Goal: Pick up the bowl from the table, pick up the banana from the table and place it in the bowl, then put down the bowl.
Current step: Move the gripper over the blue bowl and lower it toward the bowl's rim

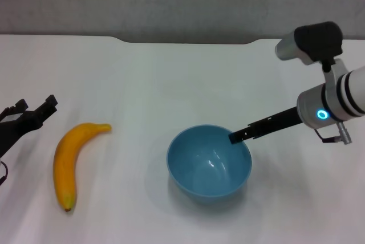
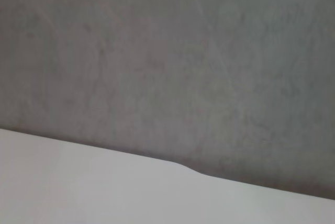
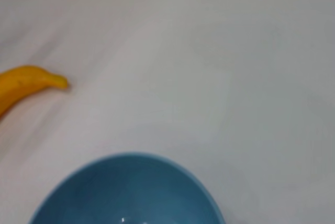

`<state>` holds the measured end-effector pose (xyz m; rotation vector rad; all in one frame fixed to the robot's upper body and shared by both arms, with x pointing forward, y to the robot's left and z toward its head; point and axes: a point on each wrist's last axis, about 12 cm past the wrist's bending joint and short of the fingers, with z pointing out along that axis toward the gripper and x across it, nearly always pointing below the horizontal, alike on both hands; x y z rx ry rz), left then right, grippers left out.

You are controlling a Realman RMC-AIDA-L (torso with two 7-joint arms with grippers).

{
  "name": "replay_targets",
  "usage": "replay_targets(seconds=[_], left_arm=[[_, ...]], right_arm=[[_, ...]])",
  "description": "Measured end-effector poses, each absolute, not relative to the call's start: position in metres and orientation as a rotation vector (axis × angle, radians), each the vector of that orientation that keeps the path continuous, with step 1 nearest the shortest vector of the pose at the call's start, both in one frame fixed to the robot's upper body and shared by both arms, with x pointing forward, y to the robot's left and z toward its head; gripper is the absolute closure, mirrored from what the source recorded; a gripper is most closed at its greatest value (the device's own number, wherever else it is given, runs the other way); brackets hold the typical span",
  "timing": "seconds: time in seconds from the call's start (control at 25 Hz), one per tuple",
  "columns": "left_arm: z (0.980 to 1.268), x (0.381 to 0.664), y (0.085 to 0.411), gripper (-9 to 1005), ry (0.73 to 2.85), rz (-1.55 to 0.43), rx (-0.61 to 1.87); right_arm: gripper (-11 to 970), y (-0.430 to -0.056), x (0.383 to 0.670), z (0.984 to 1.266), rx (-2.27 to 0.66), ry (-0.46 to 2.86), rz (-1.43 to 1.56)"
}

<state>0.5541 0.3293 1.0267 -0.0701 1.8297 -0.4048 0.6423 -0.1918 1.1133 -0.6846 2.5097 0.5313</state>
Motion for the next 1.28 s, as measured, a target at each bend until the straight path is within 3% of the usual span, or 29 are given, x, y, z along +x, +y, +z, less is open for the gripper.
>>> replay_targets(seconds=[0.48, 1.28], left_arm=[[1.028, 0.555, 0.328, 164, 1.824, -0.412, -0.074], [1.029, 0.558, 0.326, 162, 1.822, -0.415, -0.07]], right_arm=[[80, -0.185, 0.635, 1.09, -0.654, 2.554, 0.546], [86, -0.176, 0.636, 1.082, -0.653, 2.502, 0.545]])
